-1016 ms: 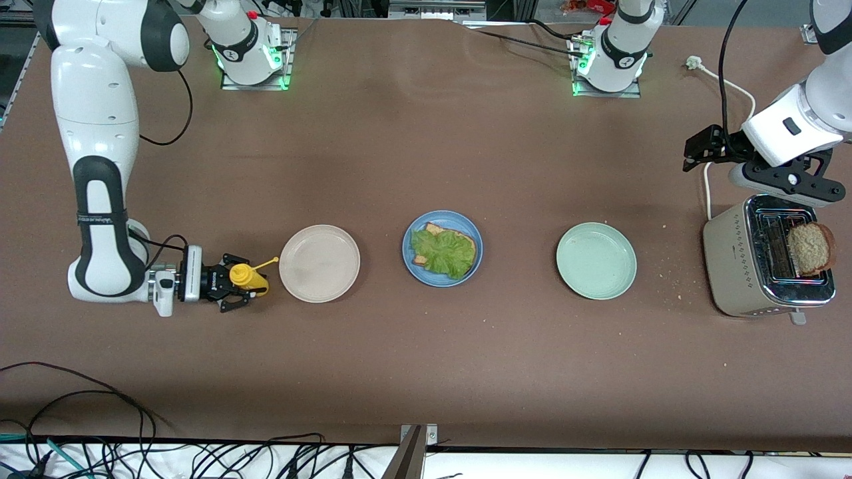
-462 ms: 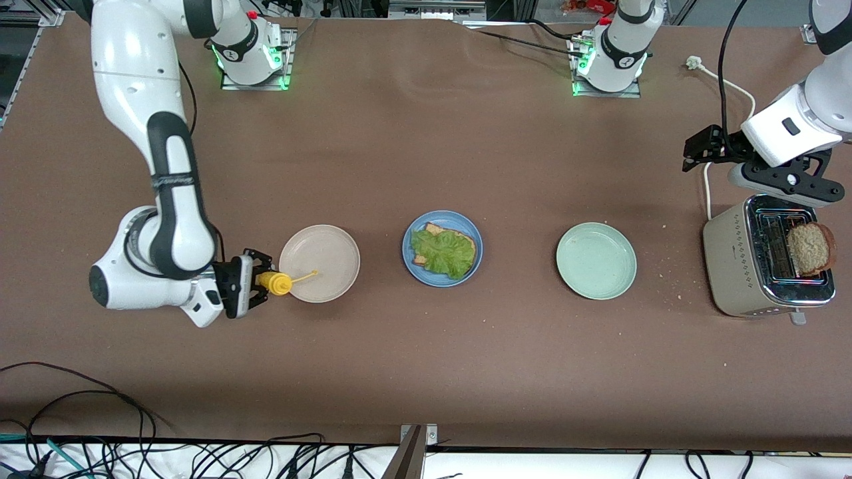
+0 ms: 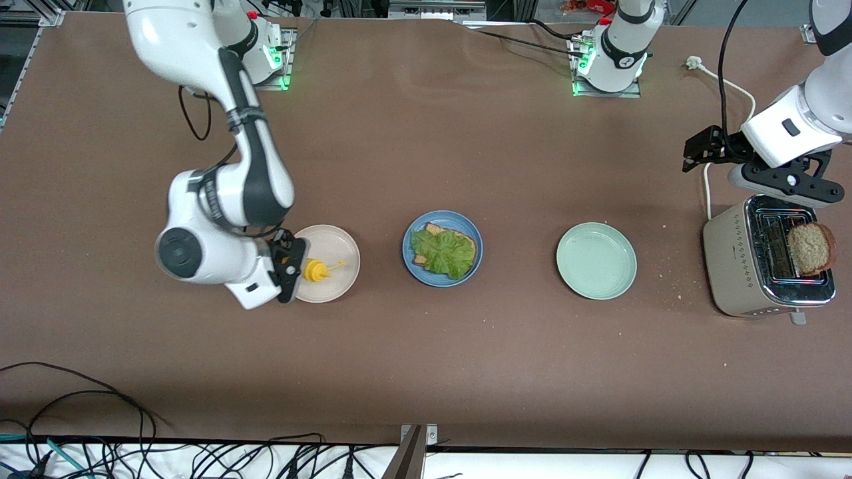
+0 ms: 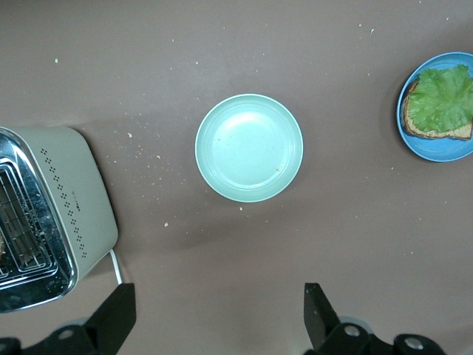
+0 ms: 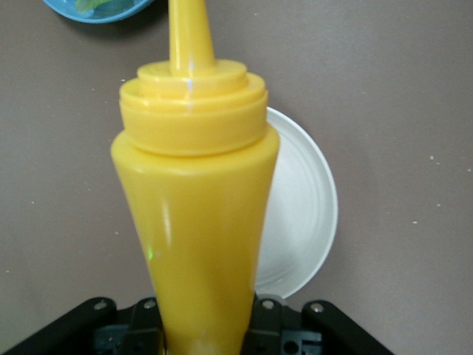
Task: Make sandwich in blue plate with both arms
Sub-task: 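Lift the mustard bottle with the right gripper toward the blue plate, then tilt the mustard bottle over the lettuce with the right gripper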
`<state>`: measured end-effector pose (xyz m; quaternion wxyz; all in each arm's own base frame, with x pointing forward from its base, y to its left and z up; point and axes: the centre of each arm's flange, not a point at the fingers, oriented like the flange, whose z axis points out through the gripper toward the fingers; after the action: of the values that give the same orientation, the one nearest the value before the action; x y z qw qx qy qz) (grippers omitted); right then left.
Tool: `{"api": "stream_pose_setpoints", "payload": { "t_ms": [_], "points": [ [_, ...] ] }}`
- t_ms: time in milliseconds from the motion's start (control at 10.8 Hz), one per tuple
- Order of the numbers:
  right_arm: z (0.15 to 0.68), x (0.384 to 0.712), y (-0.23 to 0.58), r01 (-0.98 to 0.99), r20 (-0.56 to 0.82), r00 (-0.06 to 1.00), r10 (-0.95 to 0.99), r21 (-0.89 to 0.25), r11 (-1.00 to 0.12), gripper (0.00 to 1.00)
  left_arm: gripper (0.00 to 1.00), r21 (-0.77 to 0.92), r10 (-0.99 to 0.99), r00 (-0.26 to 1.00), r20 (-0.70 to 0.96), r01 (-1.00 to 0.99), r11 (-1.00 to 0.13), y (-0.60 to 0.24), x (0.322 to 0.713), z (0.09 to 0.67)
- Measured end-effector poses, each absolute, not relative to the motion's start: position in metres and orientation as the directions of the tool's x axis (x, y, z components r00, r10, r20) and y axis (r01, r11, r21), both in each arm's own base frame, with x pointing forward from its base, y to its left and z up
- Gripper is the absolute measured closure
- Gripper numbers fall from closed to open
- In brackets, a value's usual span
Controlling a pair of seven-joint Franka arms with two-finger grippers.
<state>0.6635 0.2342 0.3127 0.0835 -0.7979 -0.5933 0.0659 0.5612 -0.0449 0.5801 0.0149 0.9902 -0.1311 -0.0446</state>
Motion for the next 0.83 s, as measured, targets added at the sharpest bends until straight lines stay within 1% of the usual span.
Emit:
{"api": "stream_pose_setpoints", "payload": {
  "t_ms": [277,462,647,831],
  "points": [
    [0.317,0.629,0.302,0.942,-0.202,0.284,0.937,-0.121,-0.312,0.78,0.00,0.041,-0.261,0.962,-0.085,-0.258,-0.965,-0.045,0.561,0.580],
    [0.310,0.598,0.352,0.947,-0.304,0.277,0.912,-0.075,-0.312,0.78,0.00,0.041,-0.261,0.962,-0.085,-0.258,-0.965,-0.045,0.562,0.580],
    [0.289,0.564,0.406,0.949,-0.378,0.278,0.883,-0.032,-0.312,0.78,0.00,0.041,-0.261,0.962,-0.085,-0.258,-0.965,-0.045,0.562,0.580],
    [0.258,0.544,0.437,0.945,-0.425,0.300,0.854,0.012,-0.326,0.78,0.00,0.041,-0.261,0.962,-0.085,-0.258,-0.965,-0.045,0.562,0.580]
  ]
}}
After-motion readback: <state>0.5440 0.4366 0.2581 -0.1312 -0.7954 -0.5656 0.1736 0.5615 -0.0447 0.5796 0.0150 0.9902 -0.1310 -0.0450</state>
